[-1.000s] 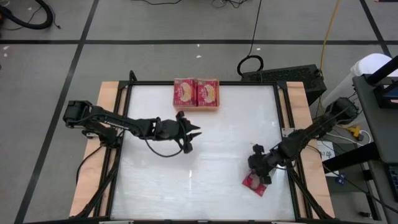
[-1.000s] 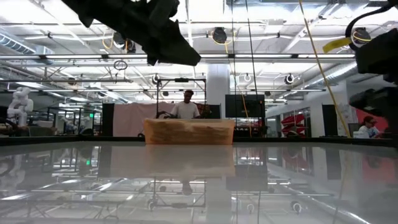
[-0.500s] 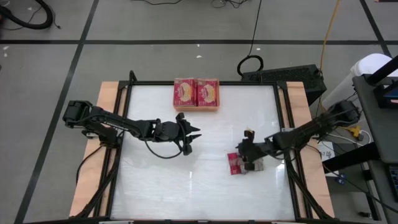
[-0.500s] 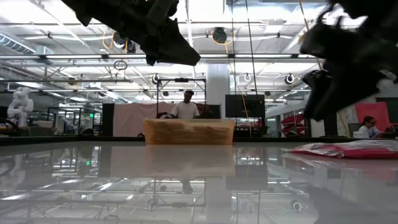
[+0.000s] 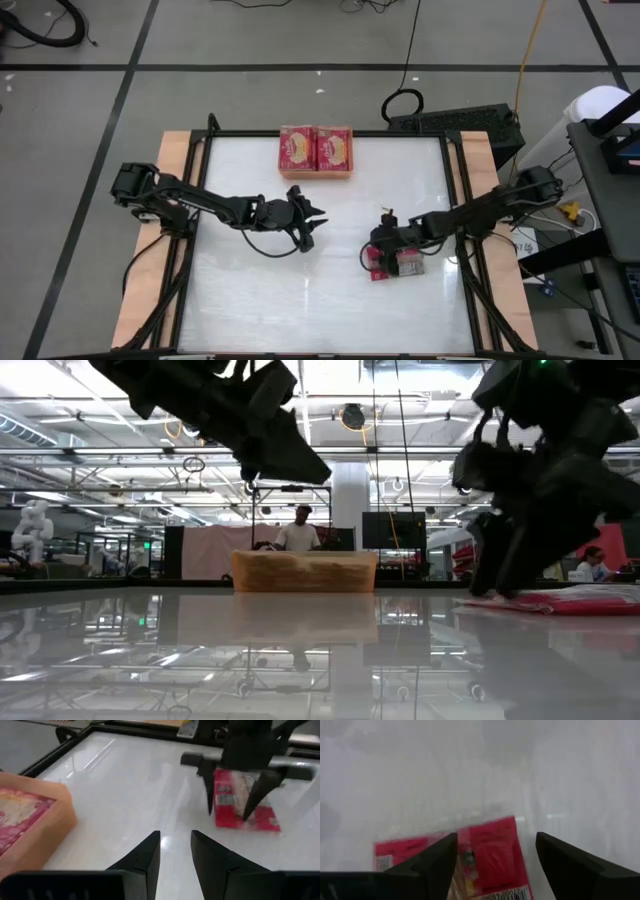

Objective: Sort popcorn bags into baskets
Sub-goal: Put the red popcorn bag into the orange bin

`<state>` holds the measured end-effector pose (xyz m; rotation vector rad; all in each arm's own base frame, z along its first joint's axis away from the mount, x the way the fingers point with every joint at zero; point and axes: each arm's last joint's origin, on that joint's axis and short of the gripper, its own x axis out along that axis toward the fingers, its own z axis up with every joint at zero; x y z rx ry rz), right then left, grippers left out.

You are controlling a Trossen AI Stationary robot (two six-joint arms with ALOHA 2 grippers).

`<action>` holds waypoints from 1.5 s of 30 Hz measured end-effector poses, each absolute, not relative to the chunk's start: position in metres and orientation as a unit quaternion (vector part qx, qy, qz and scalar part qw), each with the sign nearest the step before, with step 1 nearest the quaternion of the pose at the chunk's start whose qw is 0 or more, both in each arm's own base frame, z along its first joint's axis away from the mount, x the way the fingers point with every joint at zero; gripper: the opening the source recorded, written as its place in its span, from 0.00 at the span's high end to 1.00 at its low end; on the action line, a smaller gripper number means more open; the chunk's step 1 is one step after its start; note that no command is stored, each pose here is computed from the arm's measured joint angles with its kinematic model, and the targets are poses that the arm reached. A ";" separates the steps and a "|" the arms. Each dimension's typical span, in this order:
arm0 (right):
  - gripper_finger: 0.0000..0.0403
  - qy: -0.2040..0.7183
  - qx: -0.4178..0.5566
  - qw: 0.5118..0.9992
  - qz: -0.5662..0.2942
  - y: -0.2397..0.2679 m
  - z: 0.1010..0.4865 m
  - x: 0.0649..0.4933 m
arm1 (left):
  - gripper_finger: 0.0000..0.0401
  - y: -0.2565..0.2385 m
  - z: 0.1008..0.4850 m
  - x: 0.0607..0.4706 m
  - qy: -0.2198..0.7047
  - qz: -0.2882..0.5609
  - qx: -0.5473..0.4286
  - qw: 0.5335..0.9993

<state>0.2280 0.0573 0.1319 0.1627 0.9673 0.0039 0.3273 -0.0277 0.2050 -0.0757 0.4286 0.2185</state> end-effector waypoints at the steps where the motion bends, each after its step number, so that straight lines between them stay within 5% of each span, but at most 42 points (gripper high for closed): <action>1: 0.35 0.474 0.076 0.877 0.002 0.058 0.128 0.228 | 0.72 -0.028 0.204 0.329 0.209 0.106 -0.041 0.971; 6: 0.45 0.480 0.062 0.875 0.008 0.059 0.117 0.233 | 0.72 -0.030 0.199 0.332 0.210 0.104 -0.045 0.971; 16: 0.98 0.464 0.050 0.884 0.005 0.051 0.121 0.236 | 0.72 -0.032 0.198 0.334 0.202 0.101 -0.048 0.973; 33: 1.00 0.266 -0.065 0.959 0.073 0.044 0.192 0.232 | 0.70 -0.061 0.201 0.332 0.191 0.028 -0.008 0.981; 45: 1.00 0.132 -0.111 0.977 0.128 0.042 0.238 0.213 | 0.35 -0.072 0.183 0.354 0.096 0.007 -0.009 0.995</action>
